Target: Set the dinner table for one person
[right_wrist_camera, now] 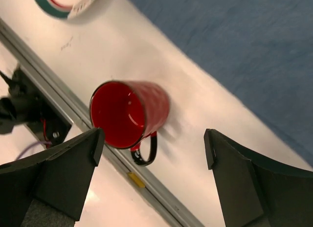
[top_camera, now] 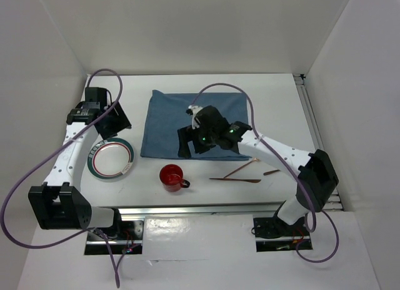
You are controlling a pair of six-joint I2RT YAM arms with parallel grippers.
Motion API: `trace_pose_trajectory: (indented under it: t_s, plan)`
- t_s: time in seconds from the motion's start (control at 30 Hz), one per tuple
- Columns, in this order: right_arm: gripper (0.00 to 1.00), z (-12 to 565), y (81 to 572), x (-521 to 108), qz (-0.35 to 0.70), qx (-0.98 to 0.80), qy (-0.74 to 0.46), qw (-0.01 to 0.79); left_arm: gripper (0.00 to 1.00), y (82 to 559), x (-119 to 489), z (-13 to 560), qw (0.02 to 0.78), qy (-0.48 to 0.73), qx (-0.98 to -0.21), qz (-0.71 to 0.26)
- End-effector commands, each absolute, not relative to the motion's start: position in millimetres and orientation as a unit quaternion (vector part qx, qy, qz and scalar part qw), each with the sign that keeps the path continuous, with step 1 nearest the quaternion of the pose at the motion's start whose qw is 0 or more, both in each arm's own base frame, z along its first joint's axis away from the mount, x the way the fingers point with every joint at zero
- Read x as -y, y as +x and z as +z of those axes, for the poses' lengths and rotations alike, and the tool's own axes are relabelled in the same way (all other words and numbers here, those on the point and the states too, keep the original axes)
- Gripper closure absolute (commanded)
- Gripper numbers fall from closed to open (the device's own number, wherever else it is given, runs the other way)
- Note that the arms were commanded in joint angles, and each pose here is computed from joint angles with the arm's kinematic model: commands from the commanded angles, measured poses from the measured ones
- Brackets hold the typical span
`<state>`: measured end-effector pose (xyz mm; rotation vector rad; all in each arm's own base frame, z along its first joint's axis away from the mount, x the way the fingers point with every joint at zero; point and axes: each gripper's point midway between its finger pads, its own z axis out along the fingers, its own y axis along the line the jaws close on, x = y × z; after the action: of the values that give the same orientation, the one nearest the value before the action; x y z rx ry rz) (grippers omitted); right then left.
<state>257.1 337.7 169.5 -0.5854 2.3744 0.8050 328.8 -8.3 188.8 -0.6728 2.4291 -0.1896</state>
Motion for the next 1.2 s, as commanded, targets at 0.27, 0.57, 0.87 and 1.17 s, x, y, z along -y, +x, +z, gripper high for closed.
trace_pose_trajectory:
  t_s: [0.27, 0.57, 0.87, 1.17]
  plan:
    - [0.04, 140.3, 233.2, -355.8, 0.243, -0.898, -0.252, 0.265, 0.19, 327.5, 13.6, 199.2, 0.323, -0.271, -0.901, -0.098]
    - [0.17, 116.8, 231.4, -364.3, 0.232, -0.903, -0.269, 0.241, 0.19, 324.7, 12.1, 197.6, 0.323, -0.273, -0.901, -0.093]
    - [0.31, 94.6, 217.7, -384.5, 0.249, -0.897, -0.296, 0.214, 0.18, 325.6, 15.2, 192.8, 0.316, -0.270, -0.904, -0.101]
    - [0.85, 91.0, 229.6, -386.9, 0.223, -0.906, -0.275, 0.231, 0.18, 324.9, 15.3, 195.7, 0.321, -0.270, -0.902, -0.102]
